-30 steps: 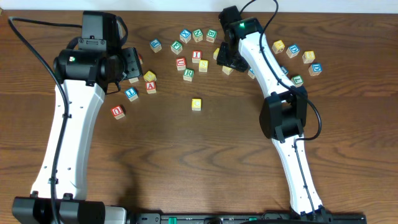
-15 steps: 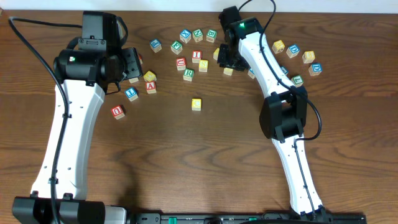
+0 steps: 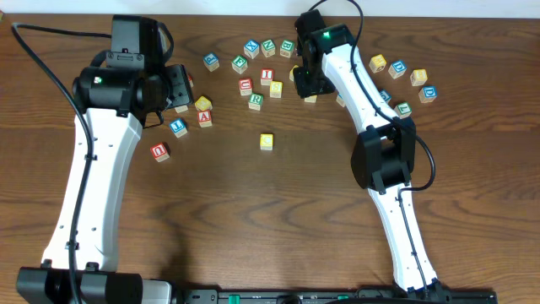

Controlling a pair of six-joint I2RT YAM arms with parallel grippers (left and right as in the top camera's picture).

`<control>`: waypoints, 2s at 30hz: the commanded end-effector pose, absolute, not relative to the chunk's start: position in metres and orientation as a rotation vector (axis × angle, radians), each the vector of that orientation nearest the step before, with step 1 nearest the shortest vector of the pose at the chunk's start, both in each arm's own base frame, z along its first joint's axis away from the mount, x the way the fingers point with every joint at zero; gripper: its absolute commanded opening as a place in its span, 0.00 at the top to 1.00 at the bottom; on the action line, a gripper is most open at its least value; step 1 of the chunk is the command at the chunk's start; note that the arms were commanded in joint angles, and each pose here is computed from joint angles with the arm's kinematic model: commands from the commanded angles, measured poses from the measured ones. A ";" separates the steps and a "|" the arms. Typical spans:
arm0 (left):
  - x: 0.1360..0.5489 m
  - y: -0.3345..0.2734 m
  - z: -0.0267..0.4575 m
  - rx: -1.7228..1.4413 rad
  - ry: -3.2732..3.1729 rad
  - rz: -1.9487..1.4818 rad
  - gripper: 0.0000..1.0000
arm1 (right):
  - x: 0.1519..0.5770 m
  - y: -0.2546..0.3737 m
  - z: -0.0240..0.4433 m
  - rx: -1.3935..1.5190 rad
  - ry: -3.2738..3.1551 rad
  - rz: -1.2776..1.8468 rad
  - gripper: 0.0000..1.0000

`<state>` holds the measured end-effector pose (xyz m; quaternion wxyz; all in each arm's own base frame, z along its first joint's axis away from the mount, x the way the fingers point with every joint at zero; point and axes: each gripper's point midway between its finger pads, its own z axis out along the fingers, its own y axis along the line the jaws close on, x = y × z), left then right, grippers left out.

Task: Spell out CORL
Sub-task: 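Lower the right gripper onto the yellow O block and close it, then carry the O block with the right gripper beside the C block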

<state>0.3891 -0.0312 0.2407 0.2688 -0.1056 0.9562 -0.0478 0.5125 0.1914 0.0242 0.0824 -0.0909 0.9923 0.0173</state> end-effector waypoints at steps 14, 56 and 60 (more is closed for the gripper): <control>0.389 -0.028 0.235 -0.277 2.598 -0.103 0.41 | 0.513 0.188 0.013 0.092 2.979 0.015 0.60; 0.389 -0.028 0.235 -0.277 2.600 -0.102 0.41 | 0.445 0.206 0.062 -0.067 3.129 0.039 0.75; 0.389 -0.028 0.235 -0.277 2.601 -0.103 0.41 | 0.424 0.220 0.049 -0.135 3.183 0.000 0.75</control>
